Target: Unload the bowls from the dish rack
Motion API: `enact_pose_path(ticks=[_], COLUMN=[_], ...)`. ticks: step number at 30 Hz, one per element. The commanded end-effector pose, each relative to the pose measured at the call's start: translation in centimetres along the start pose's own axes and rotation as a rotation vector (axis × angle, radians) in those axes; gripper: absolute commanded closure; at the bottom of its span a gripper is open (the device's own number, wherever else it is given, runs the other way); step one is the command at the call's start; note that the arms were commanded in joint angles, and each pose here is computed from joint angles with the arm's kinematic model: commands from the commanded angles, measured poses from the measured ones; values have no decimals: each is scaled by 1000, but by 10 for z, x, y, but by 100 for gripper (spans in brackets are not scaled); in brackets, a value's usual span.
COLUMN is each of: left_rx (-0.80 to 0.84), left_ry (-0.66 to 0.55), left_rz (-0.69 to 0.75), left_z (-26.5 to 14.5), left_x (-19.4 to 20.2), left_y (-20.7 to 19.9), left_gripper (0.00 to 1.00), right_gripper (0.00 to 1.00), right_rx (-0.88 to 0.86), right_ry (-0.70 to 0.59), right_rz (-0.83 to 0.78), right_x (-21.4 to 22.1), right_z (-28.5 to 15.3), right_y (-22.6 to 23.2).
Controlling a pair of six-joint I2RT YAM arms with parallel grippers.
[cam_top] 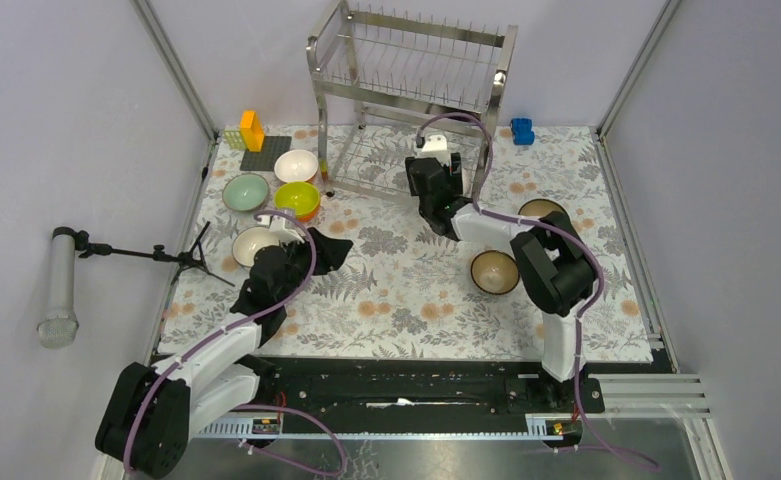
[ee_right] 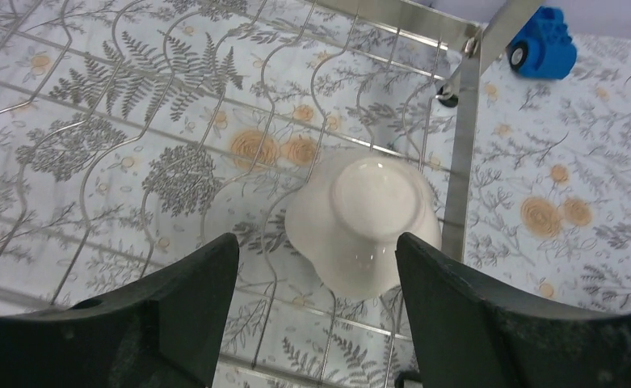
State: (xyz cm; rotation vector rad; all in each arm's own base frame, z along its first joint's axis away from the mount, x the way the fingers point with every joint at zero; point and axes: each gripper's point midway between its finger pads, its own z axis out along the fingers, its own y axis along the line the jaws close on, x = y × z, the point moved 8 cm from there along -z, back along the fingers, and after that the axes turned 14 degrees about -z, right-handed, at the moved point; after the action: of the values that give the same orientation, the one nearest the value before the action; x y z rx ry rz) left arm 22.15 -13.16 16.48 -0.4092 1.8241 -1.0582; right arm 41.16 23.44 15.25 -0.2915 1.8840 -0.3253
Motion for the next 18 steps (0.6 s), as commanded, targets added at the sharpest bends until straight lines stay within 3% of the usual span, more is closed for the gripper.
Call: enact_pose_path(ticks=[1,9,18], left_rx=[111,131,137], left_ry=[-14,-3,-2], left_rz=[43,46,42], left_z=[-1,-1,-1], left_x=[-2,0,0], left_y=[-12,-13,-14], left_gripper=[41,40,40], right_gripper=[23,31,49], right_rx=[77,91,-250], right_ry=[9,127,176], right_rz=[-123,-187,-57], right_x=[-10,9,13], right_z=[17,43,30], right_y=[-3,3,36])
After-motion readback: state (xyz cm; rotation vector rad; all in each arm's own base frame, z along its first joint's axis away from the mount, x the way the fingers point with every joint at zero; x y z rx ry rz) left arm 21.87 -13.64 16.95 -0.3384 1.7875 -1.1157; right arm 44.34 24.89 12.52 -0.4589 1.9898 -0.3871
